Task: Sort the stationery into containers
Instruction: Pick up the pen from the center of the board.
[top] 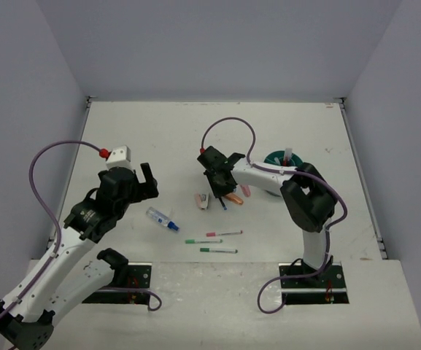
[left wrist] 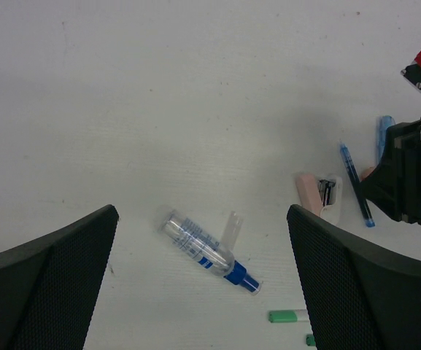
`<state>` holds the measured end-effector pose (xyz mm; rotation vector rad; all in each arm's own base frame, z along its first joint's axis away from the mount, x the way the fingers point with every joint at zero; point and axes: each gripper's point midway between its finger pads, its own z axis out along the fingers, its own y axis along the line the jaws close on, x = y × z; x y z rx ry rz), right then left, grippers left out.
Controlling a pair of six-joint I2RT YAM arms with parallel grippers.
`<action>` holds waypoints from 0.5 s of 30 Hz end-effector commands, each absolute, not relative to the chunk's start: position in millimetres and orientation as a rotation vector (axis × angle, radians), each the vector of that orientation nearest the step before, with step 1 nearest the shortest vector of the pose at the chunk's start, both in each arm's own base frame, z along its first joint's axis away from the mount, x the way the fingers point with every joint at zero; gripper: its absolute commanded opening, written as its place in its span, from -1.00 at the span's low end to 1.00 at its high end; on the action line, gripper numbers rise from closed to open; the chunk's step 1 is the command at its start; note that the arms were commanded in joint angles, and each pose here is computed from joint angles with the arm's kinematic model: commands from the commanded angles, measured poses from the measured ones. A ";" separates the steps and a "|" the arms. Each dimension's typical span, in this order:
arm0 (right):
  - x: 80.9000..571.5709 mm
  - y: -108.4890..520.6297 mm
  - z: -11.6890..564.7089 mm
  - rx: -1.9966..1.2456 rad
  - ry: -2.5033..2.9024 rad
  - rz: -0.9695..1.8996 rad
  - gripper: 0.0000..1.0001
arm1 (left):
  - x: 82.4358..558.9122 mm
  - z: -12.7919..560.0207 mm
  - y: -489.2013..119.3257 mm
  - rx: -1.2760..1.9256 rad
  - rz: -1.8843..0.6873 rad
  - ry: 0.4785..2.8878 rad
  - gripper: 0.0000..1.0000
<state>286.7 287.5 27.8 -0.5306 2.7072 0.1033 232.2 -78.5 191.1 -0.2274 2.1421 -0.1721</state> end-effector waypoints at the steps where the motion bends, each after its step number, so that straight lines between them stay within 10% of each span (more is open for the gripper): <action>1: 295.4 294.1 28.5 -0.549 2.713 0.127 -0.55 | 237.0 196.0 -85.3 -0.182 -0.200 2.120 1.00; 15: 287.3 295.6 20.3 -0.593 2.767 0.155 -1.00 | 233.9 175.5 -108.5 -0.133 -0.286 2.236 1.00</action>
